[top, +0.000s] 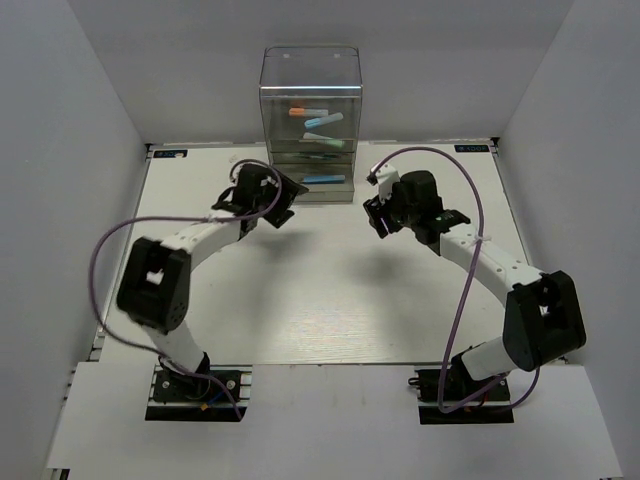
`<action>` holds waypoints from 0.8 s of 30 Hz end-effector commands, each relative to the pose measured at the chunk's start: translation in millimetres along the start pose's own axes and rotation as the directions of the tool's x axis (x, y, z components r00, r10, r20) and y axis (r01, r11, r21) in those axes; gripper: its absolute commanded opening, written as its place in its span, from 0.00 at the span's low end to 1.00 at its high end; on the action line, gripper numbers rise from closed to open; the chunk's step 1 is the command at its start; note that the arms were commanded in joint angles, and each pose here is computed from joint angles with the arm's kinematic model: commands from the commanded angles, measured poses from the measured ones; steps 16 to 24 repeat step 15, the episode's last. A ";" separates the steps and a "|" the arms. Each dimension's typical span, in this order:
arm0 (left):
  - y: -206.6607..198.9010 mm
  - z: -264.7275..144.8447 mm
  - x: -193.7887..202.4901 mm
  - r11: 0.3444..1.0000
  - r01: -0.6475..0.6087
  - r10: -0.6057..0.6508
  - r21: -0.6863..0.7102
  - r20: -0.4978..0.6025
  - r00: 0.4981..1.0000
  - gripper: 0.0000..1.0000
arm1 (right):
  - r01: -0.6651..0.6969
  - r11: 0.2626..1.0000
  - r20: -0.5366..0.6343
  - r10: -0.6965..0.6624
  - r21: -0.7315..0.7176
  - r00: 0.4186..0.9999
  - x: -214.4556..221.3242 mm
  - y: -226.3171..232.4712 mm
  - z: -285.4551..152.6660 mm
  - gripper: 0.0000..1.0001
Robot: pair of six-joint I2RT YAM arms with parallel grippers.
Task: Sort the stationery into containers
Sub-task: Reset both arms
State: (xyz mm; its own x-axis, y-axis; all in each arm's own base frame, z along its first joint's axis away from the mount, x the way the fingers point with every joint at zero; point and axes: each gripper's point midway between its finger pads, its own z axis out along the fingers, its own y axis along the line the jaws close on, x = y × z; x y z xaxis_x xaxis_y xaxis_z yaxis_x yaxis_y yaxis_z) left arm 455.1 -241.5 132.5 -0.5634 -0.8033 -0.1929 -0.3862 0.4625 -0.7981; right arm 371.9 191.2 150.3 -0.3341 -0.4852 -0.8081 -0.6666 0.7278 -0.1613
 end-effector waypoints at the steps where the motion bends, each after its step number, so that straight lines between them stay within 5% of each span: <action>1: -33.6 -78.5 -7.9 0.948 -0.250 0.239 0.195 0.077 0.968 0.87 | -0.039 0.999 0.045 0.038 0.023 0.998 -11.9 -3.6 -11.0 0.68; 2: -10.7 -84.5 -4.9 0.931 -0.333 0.324 0.148 0.082 0.942 0.92 | -0.055 0.998 0.051 0.053 0.024 0.997 -14.5 -3.3 -13.4 0.80; 8: 35.5 -148.2 3.5 0.845 -0.529 0.522 0.077 0.099 0.847 1.00 | -0.105 0.991 0.077 0.099 0.080 0.992 -20.3 -9.8 -28.0 0.90; 15: 64.7 -194.9 10.4 0.781 -0.620 0.606 0.074 0.144 0.782 1.00 | -0.128 0.972 0.099 0.110 0.195 0.989 -14.1 -32.0 -45.2 0.90; 24: 64.7 -194.9 10.4 0.781 -0.620 0.606 0.074 0.144 0.782 1.00 | -0.128 0.972 0.099 0.110 0.195 0.989 -14.1 -32.0 -45.2 0.90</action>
